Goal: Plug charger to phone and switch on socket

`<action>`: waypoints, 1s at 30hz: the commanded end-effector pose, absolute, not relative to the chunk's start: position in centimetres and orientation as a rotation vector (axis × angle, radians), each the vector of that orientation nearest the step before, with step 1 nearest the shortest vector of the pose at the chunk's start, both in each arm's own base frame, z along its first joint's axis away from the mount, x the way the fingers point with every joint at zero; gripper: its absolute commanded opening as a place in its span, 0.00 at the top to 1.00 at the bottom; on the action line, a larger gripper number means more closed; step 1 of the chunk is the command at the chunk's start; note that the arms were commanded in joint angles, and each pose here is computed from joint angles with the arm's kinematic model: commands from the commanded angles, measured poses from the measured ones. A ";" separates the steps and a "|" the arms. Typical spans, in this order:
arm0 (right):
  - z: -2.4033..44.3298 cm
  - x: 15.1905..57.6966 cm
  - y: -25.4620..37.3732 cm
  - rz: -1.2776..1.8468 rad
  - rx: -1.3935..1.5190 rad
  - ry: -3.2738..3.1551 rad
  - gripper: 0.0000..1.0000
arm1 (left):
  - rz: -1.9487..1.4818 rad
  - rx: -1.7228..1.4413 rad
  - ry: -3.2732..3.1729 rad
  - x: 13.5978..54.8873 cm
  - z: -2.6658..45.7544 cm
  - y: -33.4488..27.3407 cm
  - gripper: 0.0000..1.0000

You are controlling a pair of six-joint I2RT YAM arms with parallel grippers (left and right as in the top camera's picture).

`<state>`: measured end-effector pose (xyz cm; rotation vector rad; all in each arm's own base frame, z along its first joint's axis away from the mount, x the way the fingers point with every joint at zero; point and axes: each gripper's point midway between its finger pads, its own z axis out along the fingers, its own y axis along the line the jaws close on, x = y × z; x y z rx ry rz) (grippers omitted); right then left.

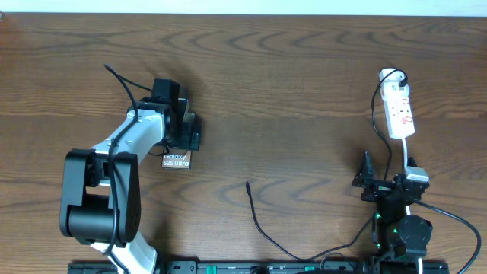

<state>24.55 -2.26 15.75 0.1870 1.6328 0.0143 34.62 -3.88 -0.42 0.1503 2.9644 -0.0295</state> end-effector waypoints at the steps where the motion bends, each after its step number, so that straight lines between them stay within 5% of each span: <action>1: 15.7 24.5 -2.3 0.024 0.201 1.631 0.01 | -0.026 0.169 3.029 33.6 -2.5 -3.6 0.02; 30: 15.7 24.5 -2.3 0.024 0.201 1.631 0.00 | -0.030 0.179 3.033 33.5 -2.5 -3.7 0.06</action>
